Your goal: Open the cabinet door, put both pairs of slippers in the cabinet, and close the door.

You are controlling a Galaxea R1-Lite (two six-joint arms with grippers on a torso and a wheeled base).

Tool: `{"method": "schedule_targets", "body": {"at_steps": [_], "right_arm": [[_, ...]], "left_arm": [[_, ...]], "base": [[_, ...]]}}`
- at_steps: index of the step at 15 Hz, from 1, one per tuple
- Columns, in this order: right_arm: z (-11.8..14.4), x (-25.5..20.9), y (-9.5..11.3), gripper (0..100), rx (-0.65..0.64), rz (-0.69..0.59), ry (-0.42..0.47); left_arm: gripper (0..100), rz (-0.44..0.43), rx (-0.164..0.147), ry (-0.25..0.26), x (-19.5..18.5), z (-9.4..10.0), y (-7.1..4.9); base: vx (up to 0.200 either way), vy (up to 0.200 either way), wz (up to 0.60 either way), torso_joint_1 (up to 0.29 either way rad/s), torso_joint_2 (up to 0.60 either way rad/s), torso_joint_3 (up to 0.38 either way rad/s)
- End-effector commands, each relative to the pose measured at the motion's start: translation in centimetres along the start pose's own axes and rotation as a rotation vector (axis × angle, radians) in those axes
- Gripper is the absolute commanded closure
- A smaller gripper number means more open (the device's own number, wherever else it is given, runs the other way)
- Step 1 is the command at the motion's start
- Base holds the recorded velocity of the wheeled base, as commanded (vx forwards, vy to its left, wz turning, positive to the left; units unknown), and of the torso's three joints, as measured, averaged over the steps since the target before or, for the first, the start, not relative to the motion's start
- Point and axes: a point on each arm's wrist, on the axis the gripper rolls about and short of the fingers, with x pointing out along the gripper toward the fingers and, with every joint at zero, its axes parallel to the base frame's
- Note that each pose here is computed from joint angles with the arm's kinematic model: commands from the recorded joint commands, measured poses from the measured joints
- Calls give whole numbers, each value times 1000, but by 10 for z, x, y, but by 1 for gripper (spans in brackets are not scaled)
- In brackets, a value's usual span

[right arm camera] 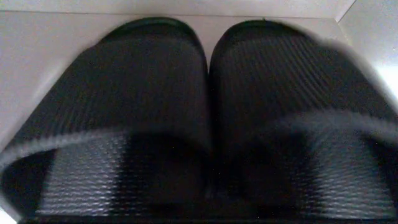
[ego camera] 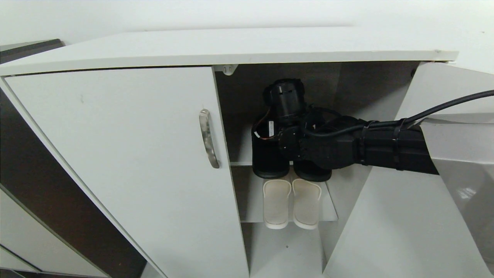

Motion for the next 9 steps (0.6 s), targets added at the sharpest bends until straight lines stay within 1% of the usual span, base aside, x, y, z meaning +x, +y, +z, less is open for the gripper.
{"method": "schedule_targets", "body": {"at_steps": [1, 5, 9], "right_arm": [[-1, 0, 0, 0, -3, -1, 3], [-5, -16, -4, 0, -37, 10, 27], [2, -53, -14, 0, -46, 53, 26]], "left_arm": [[100, 1, -1, 0, 0, 0, 0], [100, 1, -1, 0, 0, 0, 0], [100, 1, 1, 0, 0, 0, 0]], "base": [[0, 0, 0, 0, 0, 0], [0, 0, 0, 0, 0, 0], [0, 0, 0, 0, 0, 0]]}}
